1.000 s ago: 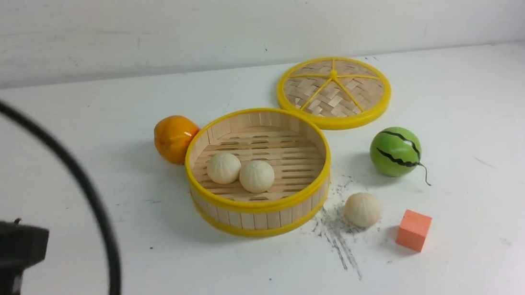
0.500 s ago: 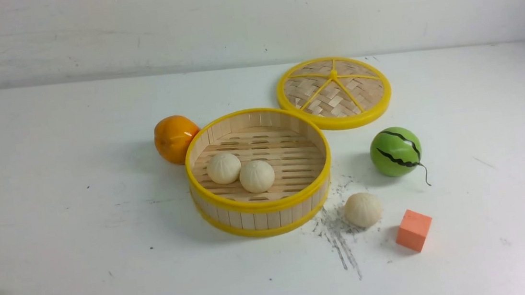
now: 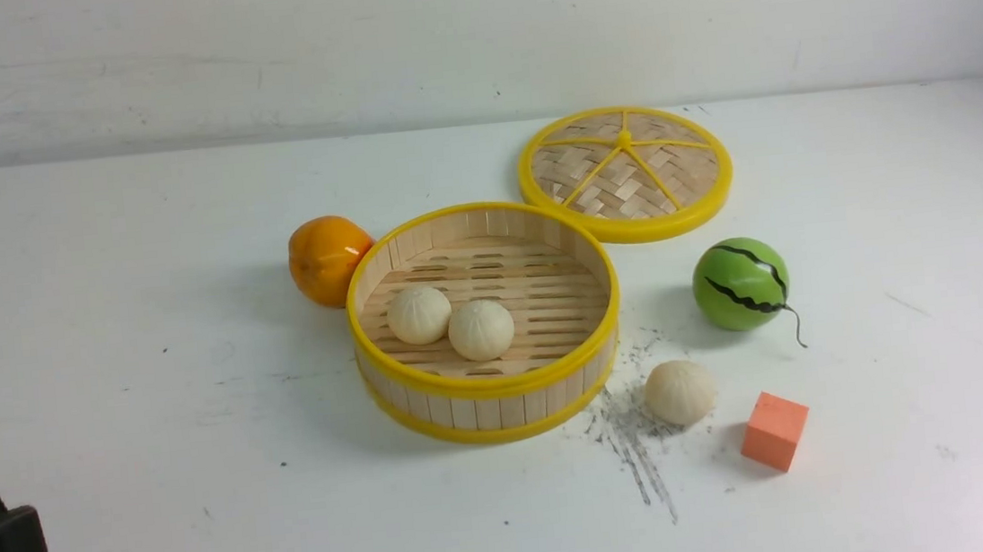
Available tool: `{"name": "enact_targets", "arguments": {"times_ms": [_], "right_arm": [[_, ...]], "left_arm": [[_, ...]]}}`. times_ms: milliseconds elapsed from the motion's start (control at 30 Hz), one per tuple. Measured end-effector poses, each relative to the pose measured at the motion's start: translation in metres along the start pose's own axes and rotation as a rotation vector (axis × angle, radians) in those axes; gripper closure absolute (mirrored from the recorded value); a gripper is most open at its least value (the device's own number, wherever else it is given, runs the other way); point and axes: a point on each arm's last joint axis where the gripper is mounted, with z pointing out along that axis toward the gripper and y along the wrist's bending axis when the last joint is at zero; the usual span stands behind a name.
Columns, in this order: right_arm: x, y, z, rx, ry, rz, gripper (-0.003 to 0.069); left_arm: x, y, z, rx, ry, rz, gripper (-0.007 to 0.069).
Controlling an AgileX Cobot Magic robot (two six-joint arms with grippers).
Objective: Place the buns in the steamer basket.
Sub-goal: Use the right arm to grab a steamed stuffed bun
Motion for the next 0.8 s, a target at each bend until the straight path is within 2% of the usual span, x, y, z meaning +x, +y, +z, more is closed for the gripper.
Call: {"name": "enact_targets", "arguments": {"times_ms": [133,300,467,600,633,667,733,800], "right_arm": [[0.000,0.000,0.000,0.000,0.000,-0.041,0.0420],[-0.001,0.003,-0.001,-0.010,-0.006,-0.174,0.0428],[-0.021,0.055,-0.011,-0.073,-0.045,-0.446,0.0551],[-0.040,0.110,-0.003,-0.058,0.084,-0.758,0.0671],[-0.045,0.126,-0.002,-0.071,0.118,-0.827,0.0677],[-0.045,0.128,0.002,-0.064,0.156,-0.854,0.0678],[-0.055,0.165,0.014,-0.109,0.342,-1.050,0.0678],[-0.058,0.176,0.023,-0.133,0.471,-1.121,0.0677]], "left_arm": [[0.001,0.000,0.000,-0.003,0.013,-0.001,0.0480],[0.008,0.002,0.000,-0.022,0.092,-0.001,0.0478],[0.019,0.005,-0.002,-0.058,0.210,0.012,0.0477],[0.020,0.009,-0.003,-0.089,0.226,0.047,0.0470],[0.020,0.009,-0.003,-0.094,0.225,0.054,0.0470],[0.020,0.009,-0.003,-0.094,0.226,0.054,0.0470],[0.020,0.010,-0.003,-0.098,0.225,0.060,0.0466],[0.020,0.010,-0.003,-0.098,0.225,0.060,0.0464]]}}
